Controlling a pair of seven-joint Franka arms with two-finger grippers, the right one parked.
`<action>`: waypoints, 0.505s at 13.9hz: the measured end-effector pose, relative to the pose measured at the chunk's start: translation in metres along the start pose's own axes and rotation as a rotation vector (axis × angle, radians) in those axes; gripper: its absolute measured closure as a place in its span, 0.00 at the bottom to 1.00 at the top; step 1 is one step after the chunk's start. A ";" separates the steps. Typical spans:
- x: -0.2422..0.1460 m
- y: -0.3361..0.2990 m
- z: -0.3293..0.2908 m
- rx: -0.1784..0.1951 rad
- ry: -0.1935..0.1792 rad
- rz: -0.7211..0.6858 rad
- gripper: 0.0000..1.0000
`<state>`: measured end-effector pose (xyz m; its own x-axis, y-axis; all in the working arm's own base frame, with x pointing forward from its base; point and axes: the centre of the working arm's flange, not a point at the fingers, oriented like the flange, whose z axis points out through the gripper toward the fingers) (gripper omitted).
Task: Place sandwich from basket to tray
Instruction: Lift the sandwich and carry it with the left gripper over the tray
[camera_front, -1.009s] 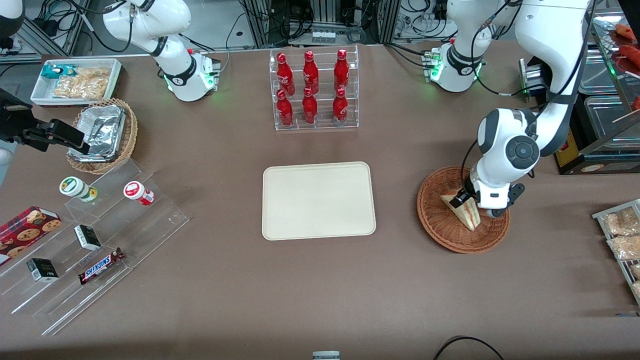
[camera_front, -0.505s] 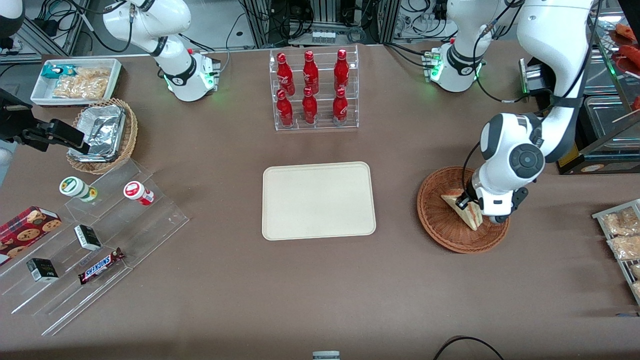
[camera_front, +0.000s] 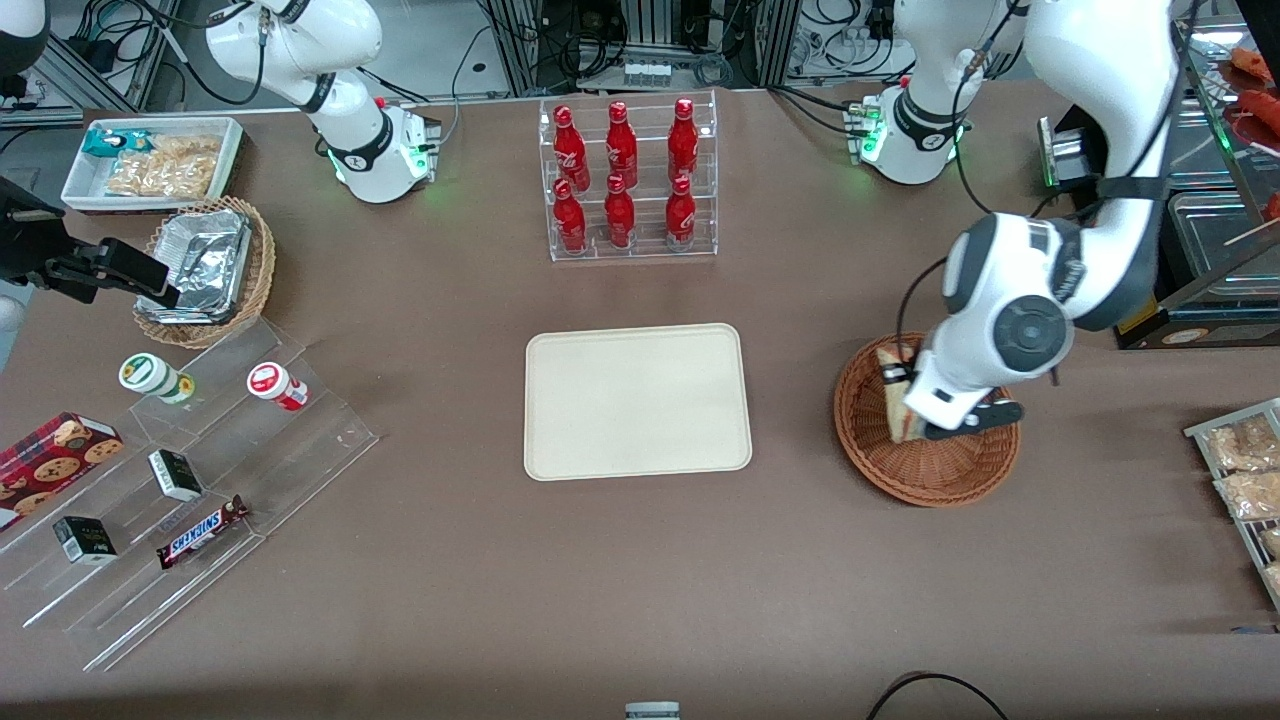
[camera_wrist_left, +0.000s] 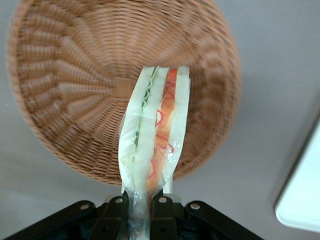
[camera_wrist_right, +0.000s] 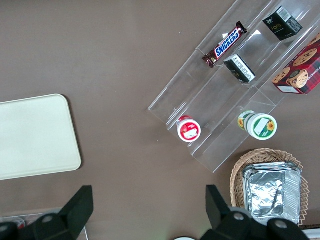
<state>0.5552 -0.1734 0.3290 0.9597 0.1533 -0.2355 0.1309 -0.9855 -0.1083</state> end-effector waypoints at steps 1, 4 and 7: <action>-0.007 0.019 -0.001 0.003 0.006 0.032 0.86; -0.022 0.083 -0.005 0.003 0.029 0.054 0.86; -0.031 0.146 0.005 -0.002 0.059 0.023 0.86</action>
<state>0.5436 -0.3210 0.3155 0.9755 0.1262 -0.1802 0.1091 -0.9888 -0.1019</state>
